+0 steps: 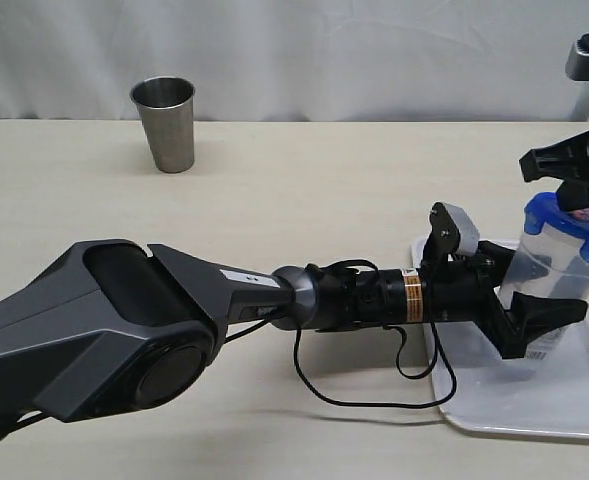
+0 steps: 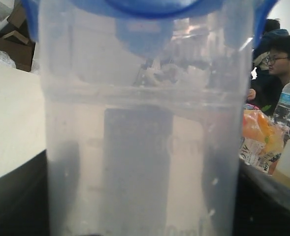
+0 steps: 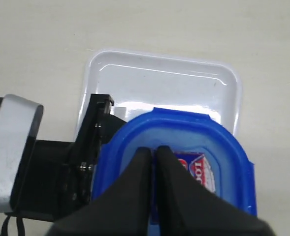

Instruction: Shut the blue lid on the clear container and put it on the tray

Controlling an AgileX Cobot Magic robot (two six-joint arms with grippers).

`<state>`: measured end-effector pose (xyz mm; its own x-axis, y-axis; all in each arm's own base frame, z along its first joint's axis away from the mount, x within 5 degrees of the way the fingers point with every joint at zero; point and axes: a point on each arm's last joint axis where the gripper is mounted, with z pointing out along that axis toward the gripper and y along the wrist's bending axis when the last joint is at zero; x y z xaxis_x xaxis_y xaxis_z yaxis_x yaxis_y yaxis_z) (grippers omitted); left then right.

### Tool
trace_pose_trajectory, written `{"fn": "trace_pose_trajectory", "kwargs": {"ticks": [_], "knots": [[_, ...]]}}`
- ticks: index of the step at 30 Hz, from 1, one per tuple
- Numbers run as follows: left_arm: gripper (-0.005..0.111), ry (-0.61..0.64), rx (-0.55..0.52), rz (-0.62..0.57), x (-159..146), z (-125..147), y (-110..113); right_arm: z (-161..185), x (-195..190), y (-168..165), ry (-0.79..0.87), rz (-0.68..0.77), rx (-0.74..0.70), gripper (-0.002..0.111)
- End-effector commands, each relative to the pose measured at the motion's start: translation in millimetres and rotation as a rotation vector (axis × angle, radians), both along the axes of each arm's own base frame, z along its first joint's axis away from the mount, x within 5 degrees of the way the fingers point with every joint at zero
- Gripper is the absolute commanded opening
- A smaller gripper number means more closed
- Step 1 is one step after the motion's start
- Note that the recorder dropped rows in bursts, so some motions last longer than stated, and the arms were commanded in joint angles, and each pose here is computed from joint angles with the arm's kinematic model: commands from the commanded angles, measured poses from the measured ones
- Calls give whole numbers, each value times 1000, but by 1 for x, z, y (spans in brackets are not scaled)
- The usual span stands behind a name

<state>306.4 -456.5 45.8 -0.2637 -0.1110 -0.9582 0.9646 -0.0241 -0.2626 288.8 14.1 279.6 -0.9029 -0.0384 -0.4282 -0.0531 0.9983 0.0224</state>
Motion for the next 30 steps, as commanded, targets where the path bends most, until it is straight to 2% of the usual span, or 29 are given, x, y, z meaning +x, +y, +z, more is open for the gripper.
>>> {"fn": "trace_pose_trajectory", "kwargs": {"ticks": [1,7,12,15,19,23,25,30], "knots": [[0,-7,-35,4,5,9,2,-6,-3,5,66,47,53,4],[0,-43,3,5,19,6,14,-9,-4,5,75,50,45,4],[3,-102,135,3,24,-5,19,-9,-4,5,71,50,45,4],[20,-102,142,8,25,-6,19,-9,-4,5,71,50,45,4],[56,-99,144,15,26,-6,20,-9,-4,5,71,50,45,4],[83,-112,214,50,32,-9,21,-9,-4,5,75,50,45,4],[89,-135,260,52,32,-12,22,-9,-5,5,77,50,45,4],[89,-204,302,5,29,-12,22,-9,-5,5,81,51,45,4]]}}
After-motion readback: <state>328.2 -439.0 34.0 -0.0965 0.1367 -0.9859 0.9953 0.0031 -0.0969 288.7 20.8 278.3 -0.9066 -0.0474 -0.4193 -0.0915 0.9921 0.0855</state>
